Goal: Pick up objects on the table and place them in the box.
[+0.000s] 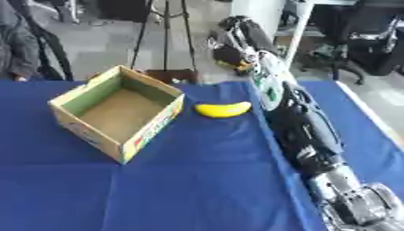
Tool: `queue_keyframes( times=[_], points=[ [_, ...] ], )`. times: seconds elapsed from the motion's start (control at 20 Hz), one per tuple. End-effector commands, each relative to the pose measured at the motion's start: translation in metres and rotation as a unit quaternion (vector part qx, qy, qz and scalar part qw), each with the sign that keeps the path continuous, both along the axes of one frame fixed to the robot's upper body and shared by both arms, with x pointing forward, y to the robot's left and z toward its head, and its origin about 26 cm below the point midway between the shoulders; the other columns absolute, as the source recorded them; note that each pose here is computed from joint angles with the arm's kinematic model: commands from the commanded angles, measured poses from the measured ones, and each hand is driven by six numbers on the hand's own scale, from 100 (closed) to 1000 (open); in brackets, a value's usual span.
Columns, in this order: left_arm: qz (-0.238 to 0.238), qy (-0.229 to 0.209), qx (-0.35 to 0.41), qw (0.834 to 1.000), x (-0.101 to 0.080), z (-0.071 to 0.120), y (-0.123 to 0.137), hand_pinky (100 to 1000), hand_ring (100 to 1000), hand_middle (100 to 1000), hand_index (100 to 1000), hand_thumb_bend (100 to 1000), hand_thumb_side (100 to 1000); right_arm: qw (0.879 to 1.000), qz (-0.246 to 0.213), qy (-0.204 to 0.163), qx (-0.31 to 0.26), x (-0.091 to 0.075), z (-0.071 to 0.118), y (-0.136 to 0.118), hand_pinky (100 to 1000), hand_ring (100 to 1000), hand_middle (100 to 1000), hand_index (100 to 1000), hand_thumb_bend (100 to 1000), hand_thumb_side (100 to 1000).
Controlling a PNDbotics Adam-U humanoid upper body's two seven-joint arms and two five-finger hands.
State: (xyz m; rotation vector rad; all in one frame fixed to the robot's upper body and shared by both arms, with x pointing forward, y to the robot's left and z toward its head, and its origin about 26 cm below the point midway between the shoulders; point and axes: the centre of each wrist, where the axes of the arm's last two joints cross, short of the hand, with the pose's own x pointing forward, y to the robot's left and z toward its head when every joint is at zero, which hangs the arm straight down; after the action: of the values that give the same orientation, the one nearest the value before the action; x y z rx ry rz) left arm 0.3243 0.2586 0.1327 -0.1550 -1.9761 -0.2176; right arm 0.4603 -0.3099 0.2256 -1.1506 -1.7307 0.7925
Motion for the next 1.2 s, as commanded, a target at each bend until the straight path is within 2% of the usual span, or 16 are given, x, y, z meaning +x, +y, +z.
queue_keyframes(
  times=[0.05, 0.25, 0.7, 1.2],
  points=[
    [0.004, -0.015, 0.003, 1.0, 0.0, 0.008, 0.003, 601, 630, 682, 701, 557, 1000, 1.0, -0.002, -0.028, -0.007, -0.005, 0.023, -0.008, 658, 739, 693, 802, 100, 661],
    [0.005, -0.015, 0.002, 1.0, 0.0, 0.008, 0.003, 602, 629, 682, 701, 558, 1000, 0.999, 0.002, -0.038, 0.0, -0.006, 0.024, -0.006, 654, 730, 687, 800, 100, 660],
    [0.005, -0.016, 0.002, 1.0, 0.0, 0.008, 0.003, 601, 627, 681, 700, 558, 1000, 1.0, -0.004, -0.016, 0.002, -0.002, 0.013, -0.01, 652, 728, 684, 800, 100, 654],
    [-0.003, -0.02, 0.005, 1.0, 0.001, 0.011, 0.001, 601, 626, 681, 700, 556, 1000, 0.996, -0.042, 0.076, -0.002, 0.014, -0.02, -0.025, 666, 751, 683, 809, 105, 618]
  ],
)
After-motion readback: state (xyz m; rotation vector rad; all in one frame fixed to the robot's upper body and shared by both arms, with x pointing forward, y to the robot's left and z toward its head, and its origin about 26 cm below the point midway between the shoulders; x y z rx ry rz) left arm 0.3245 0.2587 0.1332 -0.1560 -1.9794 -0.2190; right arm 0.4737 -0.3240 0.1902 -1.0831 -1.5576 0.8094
